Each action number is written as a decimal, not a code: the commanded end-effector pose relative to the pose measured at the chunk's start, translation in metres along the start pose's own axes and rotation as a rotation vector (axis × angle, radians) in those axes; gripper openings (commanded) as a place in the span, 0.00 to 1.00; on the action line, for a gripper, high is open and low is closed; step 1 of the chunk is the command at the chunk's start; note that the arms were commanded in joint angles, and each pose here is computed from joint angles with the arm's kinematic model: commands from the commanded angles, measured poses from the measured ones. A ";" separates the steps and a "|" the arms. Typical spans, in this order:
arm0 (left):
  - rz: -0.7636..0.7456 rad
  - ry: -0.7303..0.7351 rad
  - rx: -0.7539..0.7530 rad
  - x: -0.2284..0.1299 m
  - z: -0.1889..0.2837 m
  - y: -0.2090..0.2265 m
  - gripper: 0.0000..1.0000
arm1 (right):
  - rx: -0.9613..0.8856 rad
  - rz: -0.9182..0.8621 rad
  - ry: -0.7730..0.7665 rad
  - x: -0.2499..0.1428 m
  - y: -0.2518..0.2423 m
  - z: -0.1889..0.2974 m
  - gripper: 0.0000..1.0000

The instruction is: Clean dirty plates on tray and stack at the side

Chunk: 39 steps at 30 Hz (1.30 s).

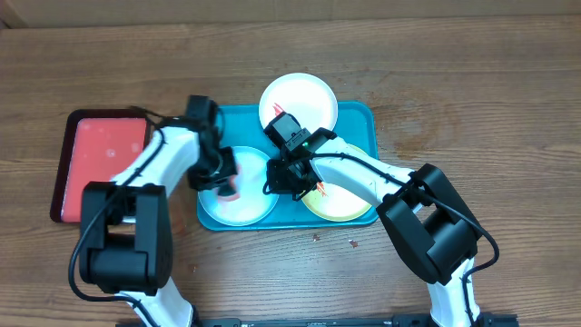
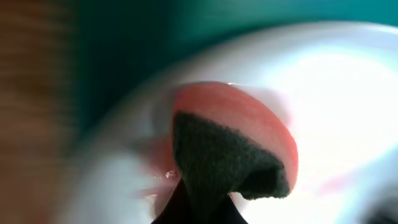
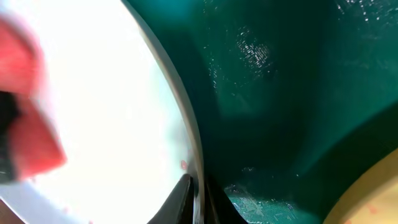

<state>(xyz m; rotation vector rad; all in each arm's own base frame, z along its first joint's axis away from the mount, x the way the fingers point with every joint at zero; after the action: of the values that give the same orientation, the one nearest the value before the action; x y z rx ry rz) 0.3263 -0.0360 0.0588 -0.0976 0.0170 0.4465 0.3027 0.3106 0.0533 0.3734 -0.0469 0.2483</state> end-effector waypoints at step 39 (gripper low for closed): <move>0.649 -0.517 0.034 0.057 0.173 0.190 0.04 | -1.025 0.735 -0.641 0.073 0.107 0.178 0.04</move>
<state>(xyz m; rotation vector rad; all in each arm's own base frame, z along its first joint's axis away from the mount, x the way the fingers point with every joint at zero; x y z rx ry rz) 0.2936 0.1699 0.2074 0.0569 -0.4442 1.0797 0.3445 0.3577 0.2387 -0.4868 -0.8428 0.7433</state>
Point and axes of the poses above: each gripper's point midway between its finger pads, its own z axis back along the fingers, its own y axis along the line the jaws close on, x = y × z, the point moved 5 cm from there along z, back along the fingers, and after that the axes turned 8 degrees about z, right-handed, at the moved point
